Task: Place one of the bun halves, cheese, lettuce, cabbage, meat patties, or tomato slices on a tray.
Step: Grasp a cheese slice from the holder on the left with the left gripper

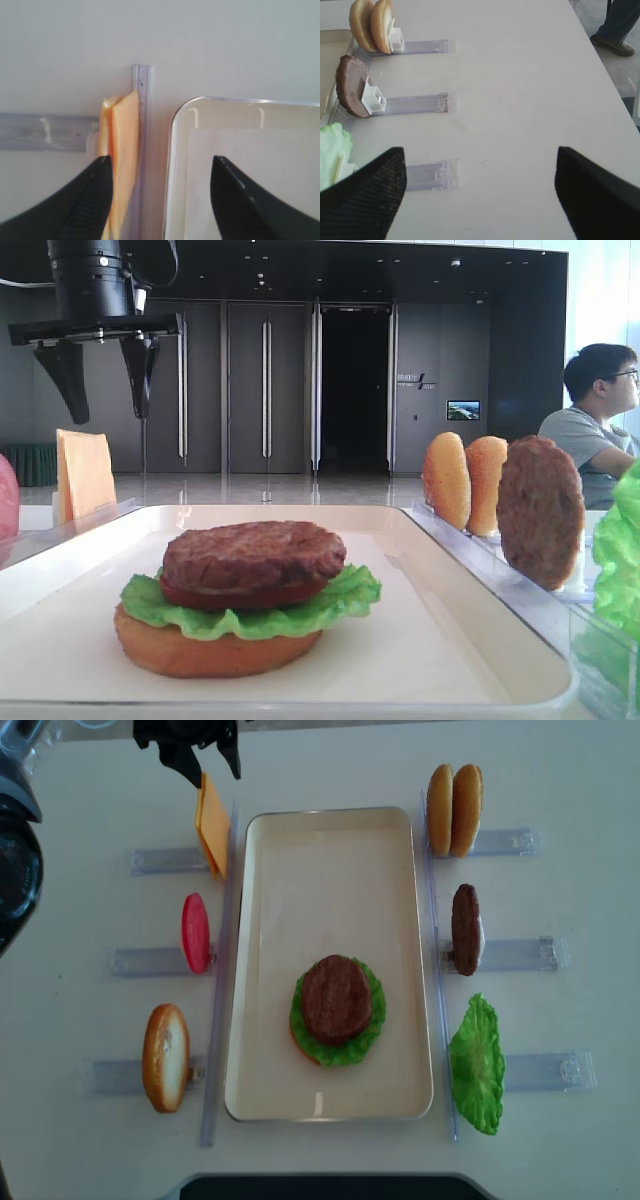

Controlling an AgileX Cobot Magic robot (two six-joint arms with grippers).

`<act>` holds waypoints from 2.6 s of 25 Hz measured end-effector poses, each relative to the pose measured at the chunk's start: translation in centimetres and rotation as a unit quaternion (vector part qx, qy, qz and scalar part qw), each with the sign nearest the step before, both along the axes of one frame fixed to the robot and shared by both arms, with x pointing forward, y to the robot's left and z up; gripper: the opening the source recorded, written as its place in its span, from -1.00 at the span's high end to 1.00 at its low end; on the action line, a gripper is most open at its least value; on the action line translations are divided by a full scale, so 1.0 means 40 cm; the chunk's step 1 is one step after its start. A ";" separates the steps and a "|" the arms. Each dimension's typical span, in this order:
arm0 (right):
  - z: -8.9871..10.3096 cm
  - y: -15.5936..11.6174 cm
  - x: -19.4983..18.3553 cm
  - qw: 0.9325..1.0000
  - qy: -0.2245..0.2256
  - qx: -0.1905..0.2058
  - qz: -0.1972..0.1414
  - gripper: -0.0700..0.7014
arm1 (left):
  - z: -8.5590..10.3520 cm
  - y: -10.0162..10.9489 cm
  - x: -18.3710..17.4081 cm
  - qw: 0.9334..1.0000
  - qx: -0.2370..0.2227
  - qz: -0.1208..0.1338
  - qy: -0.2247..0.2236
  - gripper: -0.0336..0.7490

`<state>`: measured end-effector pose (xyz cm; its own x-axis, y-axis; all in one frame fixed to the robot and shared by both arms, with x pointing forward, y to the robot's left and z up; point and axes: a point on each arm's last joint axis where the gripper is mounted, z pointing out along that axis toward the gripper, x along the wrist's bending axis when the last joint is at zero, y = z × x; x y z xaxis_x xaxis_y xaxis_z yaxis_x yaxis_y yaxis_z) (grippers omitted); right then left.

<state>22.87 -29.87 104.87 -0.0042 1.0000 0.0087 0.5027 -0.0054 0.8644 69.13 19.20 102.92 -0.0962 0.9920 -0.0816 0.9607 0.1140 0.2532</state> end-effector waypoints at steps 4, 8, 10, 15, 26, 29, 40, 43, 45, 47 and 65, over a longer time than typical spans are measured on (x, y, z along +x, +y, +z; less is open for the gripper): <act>0.000 0.000 0.000 1.000 0.000 0.000 0.000 -0.68 | -0.009 0.006 -0.001 1.000 0.007 0.001 0.005 -0.29; 0.000 0.000 0.000 1.000 0.000 0.000 0.000 -0.68 | -0.010 0.007 -0.001 1.000 0.009 0.001 0.005 -0.29; 0.000 0.000 0.000 1.000 0.000 0.000 0.000 -0.68 | -0.009 0.008 -0.001 1.000 0.010 0.001 0.005 -0.29; 0.000 0.000 0.000 1.000 0.000 0.000 0.000 -0.68 | -0.009 0.009 -0.001 1.000 0.012 0.001 0.004 -0.29; 0.000 0.000 0.000 1.000 0.000 0.000 0.000 -0.68 | -0.029 0.004 0.003 1.000 0.004 0.005 0.015 -0.29; 0.000 0.000 0.000 1.000 0.000 0.000 0.000 -0.68 | -0.043 0.000 0.006 1.000 -0.001 0.006 0.022 -0.29; 0.000 0.000 0.000 1.000 0.000 0.000 0.000 -0.68 | -0.060 -0.011 0.008 0.999 -0.022 0.008 0.034 -0.29; 0.000 0.000 0.000 1.000 0.000 0.000 0.000 -0.68 | -0.060 -0.011 0.007 0.999 -0.023 0.008 0.035 -0.29; 0.000 0.000 0.000 1.000 0.000 0.000 0.000 -0.68 | -0.056 -0.011 0.006 0.999 -0.023 0.007 0.033 -0.29; 0.000 0.000 0.000 1.000 0.000 0.000 0.000 -0.68 | -0.042 -0.010 0.003 0.999 -0.025 0.006 0.027 -0.29; 0.000 0.000 0.000 1.000 0.000 0.000 0.000 -0.68 | -0.014 -0.008 -0.004 1.000 -0.027 0.004 0.015 -0.29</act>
<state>22.87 -29.87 104.87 -0.0042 1.0000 0.0087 0.5027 -0.0054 0.8644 68.98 18.86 102.35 -0.1075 0.9855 -0.1315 0.9669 0.1344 0.2169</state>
